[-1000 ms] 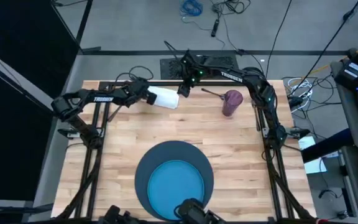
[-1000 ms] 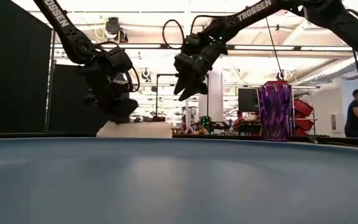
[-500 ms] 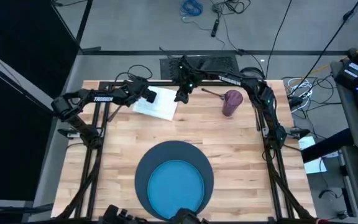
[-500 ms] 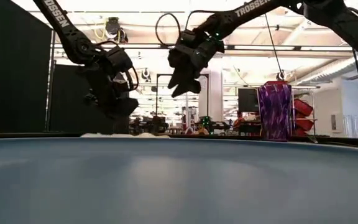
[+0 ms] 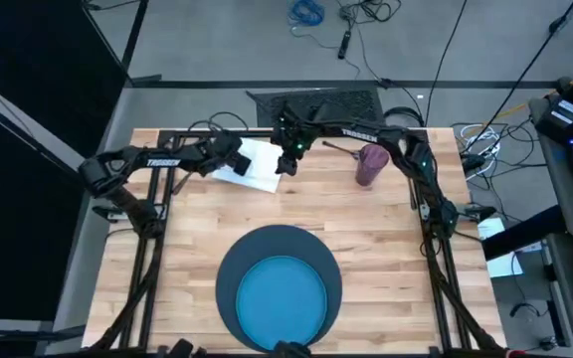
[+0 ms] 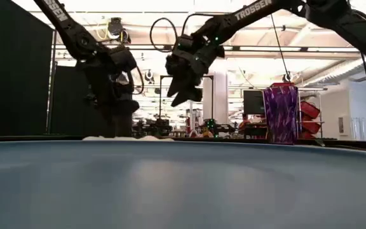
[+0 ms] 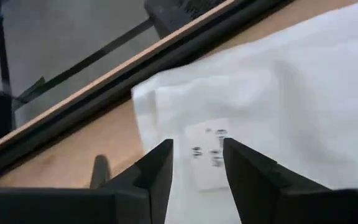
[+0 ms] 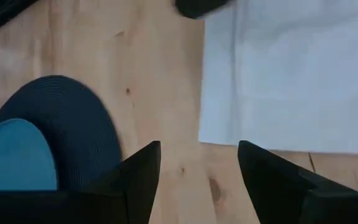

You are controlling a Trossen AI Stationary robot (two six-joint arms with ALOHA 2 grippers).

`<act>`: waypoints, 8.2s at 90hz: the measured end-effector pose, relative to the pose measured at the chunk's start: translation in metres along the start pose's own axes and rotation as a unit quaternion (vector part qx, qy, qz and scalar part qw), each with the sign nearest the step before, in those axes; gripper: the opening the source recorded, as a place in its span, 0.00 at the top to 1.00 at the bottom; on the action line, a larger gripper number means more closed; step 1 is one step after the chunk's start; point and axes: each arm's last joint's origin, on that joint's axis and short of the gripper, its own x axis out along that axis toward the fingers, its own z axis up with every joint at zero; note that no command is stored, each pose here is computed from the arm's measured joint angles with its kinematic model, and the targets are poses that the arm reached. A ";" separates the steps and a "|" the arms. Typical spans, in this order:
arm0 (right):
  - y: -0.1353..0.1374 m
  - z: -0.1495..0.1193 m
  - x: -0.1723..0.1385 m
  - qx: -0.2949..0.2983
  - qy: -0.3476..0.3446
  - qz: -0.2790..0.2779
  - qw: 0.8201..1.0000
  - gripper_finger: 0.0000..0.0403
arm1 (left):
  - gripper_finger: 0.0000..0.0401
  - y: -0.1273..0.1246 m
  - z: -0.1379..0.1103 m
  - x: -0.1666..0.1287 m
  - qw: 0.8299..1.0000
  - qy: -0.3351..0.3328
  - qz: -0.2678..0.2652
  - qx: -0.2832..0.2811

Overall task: Set table place
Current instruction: Fold the white napkin

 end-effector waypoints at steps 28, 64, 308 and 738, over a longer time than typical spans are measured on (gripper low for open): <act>-0.010 -0.001 0.031 0.071 0.001 -0.078 0.994 0.50 | 0.68 -0.006 -0.006 -0.069 0.999 -0.036 -0.007 0.004; 0.006 -0.008 0.067 0.081 0.023 -0.114 0.990 0.50 | 0.68 -0.024 -0.040 -0.096 0.999 -0.029 -0.017 0.004; 0.058 -0.009 0.077 -0.228 0.071 -0.294 0.925 0.50 | 0.68 -0.023 -0.065 -0.158 0.985 -0.167 -0.035 0.017; 0.146 -0.029 -0.006 -0.239 0.101 -0.325 0.909 1.00 | 0.30 -0.102 -0.065 -0.045 0.949 -0.092 -0.055 0.296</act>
